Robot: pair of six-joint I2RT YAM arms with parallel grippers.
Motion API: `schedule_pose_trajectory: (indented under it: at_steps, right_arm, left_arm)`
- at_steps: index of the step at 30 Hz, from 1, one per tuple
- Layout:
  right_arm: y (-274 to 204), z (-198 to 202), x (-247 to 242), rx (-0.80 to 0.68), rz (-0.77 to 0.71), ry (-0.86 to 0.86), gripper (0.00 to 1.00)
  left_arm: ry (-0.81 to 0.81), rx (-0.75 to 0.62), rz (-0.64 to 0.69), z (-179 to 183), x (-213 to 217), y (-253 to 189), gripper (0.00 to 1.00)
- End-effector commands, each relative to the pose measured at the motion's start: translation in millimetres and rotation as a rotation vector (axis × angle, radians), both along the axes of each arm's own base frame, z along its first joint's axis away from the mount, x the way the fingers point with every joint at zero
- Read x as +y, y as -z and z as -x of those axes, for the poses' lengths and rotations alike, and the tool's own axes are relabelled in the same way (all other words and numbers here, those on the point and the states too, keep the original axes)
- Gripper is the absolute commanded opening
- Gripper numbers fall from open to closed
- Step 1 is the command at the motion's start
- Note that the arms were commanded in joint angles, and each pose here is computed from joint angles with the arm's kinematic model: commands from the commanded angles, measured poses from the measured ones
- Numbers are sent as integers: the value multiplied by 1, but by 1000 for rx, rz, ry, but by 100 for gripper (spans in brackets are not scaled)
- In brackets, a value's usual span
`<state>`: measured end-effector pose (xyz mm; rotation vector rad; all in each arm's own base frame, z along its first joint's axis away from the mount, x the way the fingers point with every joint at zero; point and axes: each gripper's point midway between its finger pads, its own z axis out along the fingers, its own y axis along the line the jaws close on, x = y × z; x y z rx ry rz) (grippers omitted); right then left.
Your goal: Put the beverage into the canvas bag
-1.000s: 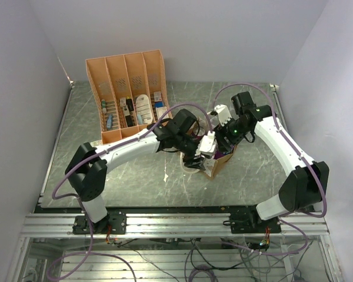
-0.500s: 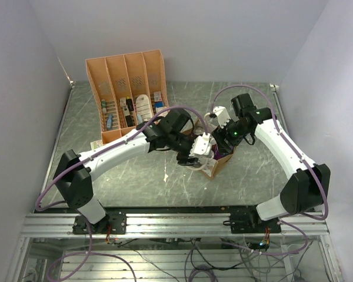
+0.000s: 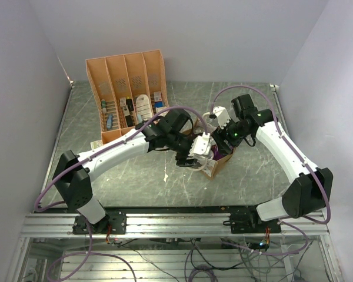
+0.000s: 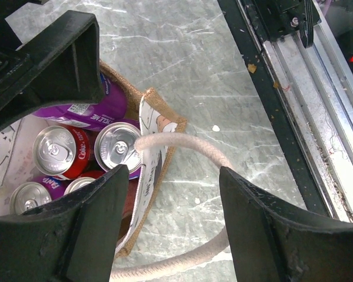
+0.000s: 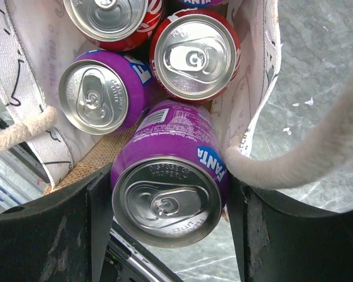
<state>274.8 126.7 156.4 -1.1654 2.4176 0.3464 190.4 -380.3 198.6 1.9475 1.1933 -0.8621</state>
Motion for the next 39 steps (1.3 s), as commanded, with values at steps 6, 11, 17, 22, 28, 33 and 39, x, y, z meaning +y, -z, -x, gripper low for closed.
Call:
schedule_pose_trajectory:
  at_steps: [6,11,17,22,28,33,39]
  right_arm:
    - [-3,11,9,0,-47,-15,73]
    - [3,11,6,4,-31,-7,74]
    - [-5,2,2,-47,-18,30,70]
    - [-26,-5,3,-111,-39,45,72]
    - [-49,-17,-1,-201,-57,90,72]
    - [-65,-36,-9,-291,-43,158,71]
    - [-63,-54,-10,-328,-23,161,70]
  left_arm:
    - [6,-77,57,-1,0,-41,74]
    - [21,-70,63,4,-2,-43,74]
    - [58,-66,39,11,2,-43,75]
    - [130,-47,-12,25,13,-45,78]
    - [164,-62,-63,34,29,-46,85]
    - [168,-75,-144,38,40,-32,85]
    - [131,-115,-176,31,32,-16,84]
